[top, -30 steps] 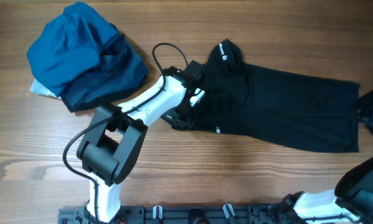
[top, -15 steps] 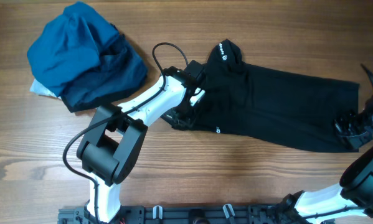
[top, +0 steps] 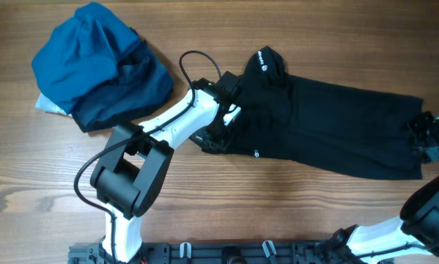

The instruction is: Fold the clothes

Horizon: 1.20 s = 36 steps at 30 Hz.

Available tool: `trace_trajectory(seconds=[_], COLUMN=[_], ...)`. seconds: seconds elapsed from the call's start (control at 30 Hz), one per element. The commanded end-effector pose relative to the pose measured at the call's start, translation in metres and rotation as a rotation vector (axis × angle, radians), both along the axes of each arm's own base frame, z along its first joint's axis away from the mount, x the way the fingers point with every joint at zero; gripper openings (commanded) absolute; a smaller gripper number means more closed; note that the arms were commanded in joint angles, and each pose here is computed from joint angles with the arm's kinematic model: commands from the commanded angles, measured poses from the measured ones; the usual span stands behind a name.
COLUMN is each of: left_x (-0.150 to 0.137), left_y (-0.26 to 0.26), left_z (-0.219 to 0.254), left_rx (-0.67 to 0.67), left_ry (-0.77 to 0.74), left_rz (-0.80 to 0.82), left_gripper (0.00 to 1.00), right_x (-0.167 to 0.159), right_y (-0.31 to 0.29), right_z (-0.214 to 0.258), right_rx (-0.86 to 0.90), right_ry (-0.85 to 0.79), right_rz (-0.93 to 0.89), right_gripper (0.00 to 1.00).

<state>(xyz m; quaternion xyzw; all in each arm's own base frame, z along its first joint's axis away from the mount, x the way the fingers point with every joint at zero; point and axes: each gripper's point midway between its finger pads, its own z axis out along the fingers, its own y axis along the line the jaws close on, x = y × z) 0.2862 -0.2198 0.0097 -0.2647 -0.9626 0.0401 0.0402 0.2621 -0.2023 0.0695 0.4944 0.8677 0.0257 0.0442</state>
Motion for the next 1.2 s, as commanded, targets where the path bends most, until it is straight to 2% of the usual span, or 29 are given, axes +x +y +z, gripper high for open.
trace_trajectory(seconds=[0.0,0.17,0.27,0.37,0.4,0.6,0.63,0.9,1.0,1.17], left_x=[0.002,0.003,0.003,0.003,0.003,0.002,0.002,0.002,0.002,0.002], left_y=[0.005,0.004,0.004,0.004,0.004,0.005,0.005,0.005,0.005,0.005], left_z=[-0.004,-0.004,-0.004,-0.004,-0.004,-0.004,-0.004,-0.004,-0.004,-0.004], left_rx=[0.016,0.013,0.012,0.013,0.013,0.015,0.015,0.015,0.015,0.016], left_ry=[-0.001,-0.006,-0.006,-0.006,-0.006,-0.003,-0.003,-0.002,-0.002,-0.002], left_rz=[0.017,0.017,0.017,0.017,0.017,0.017,0.017,0.017,0.017,0.017], left_gripper=[0.08,0.09,0.08,0.08,0.09,0.1,0.1,0.1,0.11,0.09], right_x=[-0.017,-0.032,-0.036,-0.027,-0.021,0.012,0.022,0.053,0.057,0.043], right_y=[-0.007,0.008,0.011,0.013,0.013,-0.006,-0.004,-0.015,-0.015,-0.008], right_z=[-0.015,-0.063,-0.071,-0.066,-0.058,0.006,0.009,0.014,0.015,0.015], right_rx=[-0.043,0.006,0.013,0.041,0.05,0.013,0.03,-0.03,-0.037,-0.015], right_ry=[0.072,0.115,0.126,0.087,0.068,-0.034,-0.086,-0.195,-0.205,-0.155], right_rz=[-0.05,-0.11,-0.111,-0.086,-0.063,0.003,0.008,-0.015,-0.009,0.012], right_gripper=[0.63,0.56,0.52,0.08,0.04,0.04,0.04,0.04,0.05,0.04])
